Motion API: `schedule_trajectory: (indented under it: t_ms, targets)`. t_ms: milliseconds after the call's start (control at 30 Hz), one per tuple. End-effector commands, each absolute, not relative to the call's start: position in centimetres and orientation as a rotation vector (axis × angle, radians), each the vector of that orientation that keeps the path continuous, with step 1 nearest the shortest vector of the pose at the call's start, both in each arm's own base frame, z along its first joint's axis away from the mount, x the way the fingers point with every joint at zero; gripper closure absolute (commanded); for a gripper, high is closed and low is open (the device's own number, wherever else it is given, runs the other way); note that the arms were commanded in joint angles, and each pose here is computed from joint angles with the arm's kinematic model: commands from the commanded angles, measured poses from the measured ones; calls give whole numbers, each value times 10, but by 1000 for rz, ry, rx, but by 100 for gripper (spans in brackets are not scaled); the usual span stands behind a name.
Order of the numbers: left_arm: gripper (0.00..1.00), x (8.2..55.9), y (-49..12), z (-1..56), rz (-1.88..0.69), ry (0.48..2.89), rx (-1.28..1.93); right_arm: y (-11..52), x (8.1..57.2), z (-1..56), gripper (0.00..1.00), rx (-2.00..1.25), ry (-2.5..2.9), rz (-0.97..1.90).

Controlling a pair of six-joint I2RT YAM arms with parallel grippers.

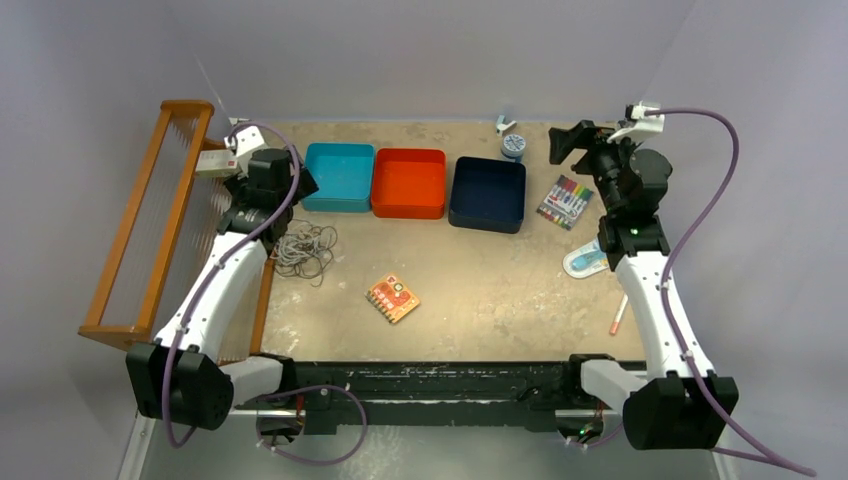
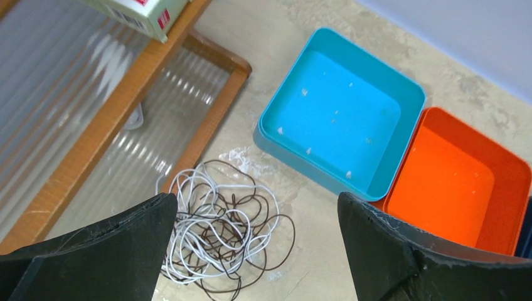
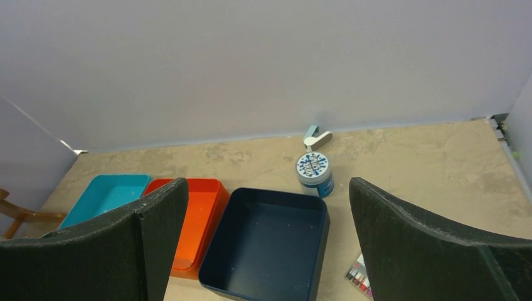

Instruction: Untangle the cables

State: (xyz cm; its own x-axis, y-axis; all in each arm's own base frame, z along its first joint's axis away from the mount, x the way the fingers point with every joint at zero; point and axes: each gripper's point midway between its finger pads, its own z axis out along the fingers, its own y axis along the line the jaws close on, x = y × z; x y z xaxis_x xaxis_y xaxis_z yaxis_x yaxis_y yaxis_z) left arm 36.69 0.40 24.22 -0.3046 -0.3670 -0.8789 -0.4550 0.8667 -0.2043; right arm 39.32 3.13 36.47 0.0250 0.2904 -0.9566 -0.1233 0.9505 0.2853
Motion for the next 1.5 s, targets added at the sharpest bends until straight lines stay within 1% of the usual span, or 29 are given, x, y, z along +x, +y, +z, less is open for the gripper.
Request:
schedule_trajectory:
  t_ms: [0,200,333,500,600,1000,1200,1367,1433,1467]
  targets:
    - [0,369,-1,221,79,1992,-653,36,400,362,1,149,1530,375]
    - [0,369,-4,169,120,2119,-670,37,406,349,1,151,1573,375]
    - [0,364,2,143,227,2227,-671,41,410,342,1,138,1600,391]
    - [1,350,27,136,424,2203,-760,44,414,333,1,131,1624,407]
    - [1,346,34,129,477,2194,-783,47,416,329,1,121,1637,424]
    - [0,338,29,79,458,2244,-809,54,422,318,1,98,1673,461]
    - [0,338,21,44,424,2298,-822,58,424,313,1,86,1691,482]
    - [5,339,12,23,358,2319,-837,60,425,312,1,79,1696,490]
    - [11,341,9,19,341,2326,-830,60,425,312,1,78,1699,492]
    - [16,341,9,18,338,2330,-827,60,425,312,1,78,1698,492]
